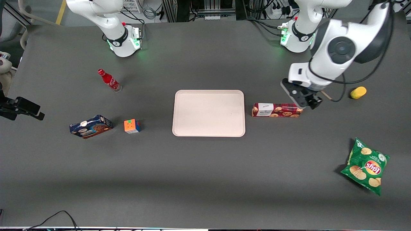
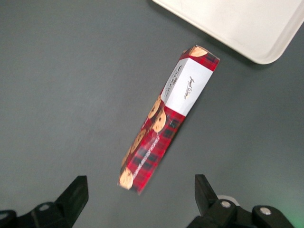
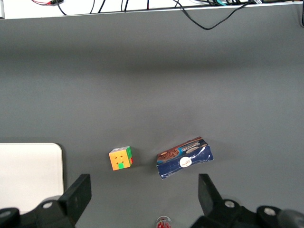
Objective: Place red cookie box on tray
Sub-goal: 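Lower the left gripper and close it on the cookie box's end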
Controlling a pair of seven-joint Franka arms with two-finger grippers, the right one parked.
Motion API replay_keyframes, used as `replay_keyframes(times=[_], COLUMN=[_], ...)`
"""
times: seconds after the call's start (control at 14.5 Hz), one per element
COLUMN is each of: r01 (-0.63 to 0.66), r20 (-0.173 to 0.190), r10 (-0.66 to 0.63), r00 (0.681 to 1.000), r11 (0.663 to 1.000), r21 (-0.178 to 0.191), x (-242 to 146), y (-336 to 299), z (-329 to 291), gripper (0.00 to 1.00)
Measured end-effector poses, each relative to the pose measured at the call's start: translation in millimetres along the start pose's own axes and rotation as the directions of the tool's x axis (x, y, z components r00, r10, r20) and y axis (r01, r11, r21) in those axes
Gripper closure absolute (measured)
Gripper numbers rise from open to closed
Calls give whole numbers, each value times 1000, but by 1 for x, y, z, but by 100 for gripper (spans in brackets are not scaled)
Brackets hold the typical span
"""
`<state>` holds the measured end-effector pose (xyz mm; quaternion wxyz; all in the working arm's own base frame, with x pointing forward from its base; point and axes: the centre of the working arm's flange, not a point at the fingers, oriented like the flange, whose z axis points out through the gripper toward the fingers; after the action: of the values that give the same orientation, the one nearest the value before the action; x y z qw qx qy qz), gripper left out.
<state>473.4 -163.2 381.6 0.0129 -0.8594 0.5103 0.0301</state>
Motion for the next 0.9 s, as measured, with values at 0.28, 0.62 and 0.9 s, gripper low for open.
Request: replay_keyframes(times=[0.28, 0.62, 0.9], r01=[-98, -194, -218], r20=[-77, -122, -138], r10=[102, 207, 234], r00=[992, 971, 962], r11=[994, 975, 969], r21=[57, 107, 117], x=[-15, -18, -15], y=[19, 26, 34], z=[61, 113, 145], gripper=[0, 0, 0])
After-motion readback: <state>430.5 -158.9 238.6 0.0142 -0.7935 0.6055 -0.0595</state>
